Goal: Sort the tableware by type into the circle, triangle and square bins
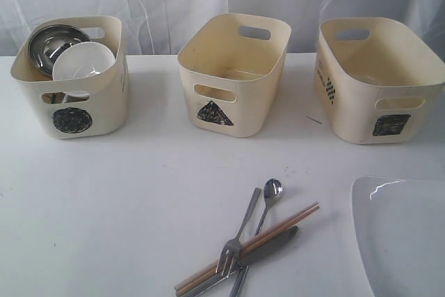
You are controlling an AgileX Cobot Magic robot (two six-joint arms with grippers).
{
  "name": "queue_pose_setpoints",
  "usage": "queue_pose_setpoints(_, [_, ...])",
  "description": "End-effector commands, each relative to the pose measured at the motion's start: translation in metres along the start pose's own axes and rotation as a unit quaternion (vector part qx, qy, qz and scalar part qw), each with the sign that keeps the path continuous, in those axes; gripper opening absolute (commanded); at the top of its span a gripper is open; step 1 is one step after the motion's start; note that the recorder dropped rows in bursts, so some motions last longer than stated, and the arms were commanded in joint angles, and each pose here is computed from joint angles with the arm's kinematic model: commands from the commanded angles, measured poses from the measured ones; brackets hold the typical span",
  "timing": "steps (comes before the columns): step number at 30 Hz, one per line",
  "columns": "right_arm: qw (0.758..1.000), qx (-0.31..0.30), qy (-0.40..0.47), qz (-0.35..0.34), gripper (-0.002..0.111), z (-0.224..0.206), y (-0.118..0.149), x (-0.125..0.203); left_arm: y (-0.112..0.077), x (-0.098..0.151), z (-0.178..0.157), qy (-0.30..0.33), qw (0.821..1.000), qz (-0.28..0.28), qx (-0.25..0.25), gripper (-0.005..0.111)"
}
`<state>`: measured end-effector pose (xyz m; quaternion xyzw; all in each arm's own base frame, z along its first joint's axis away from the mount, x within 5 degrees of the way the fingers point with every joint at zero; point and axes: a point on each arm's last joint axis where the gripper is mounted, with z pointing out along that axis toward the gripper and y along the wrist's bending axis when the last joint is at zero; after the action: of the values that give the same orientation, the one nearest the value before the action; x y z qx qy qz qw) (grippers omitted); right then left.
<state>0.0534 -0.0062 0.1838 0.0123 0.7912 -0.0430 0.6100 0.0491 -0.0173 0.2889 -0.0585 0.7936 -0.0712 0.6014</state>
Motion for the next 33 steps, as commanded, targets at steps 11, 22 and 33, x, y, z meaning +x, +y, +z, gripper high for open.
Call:
queue_pose_setpoints(11, [1.0,0.0,-0.001,0.003,0.0,0.0,0.0,0.001,0.002,0.029,0.005,0.072,0.996,-0.059,0.005,0.0])
queue_pose_setpoints(22, [1.0,0.0,-0.001,0.003,0.0,0.0,0.0,0.001,0.017,0.038,0.011,-0.045,0.985,0.165,-0.027,0.0])
queue_pose_setpoints(33, [1.0,0.0,-0.001,0.003,0.0,0.0,0.0,0.001,0.025,0.122,0.034,0.09,0.991,0.092,0.03,0.0])
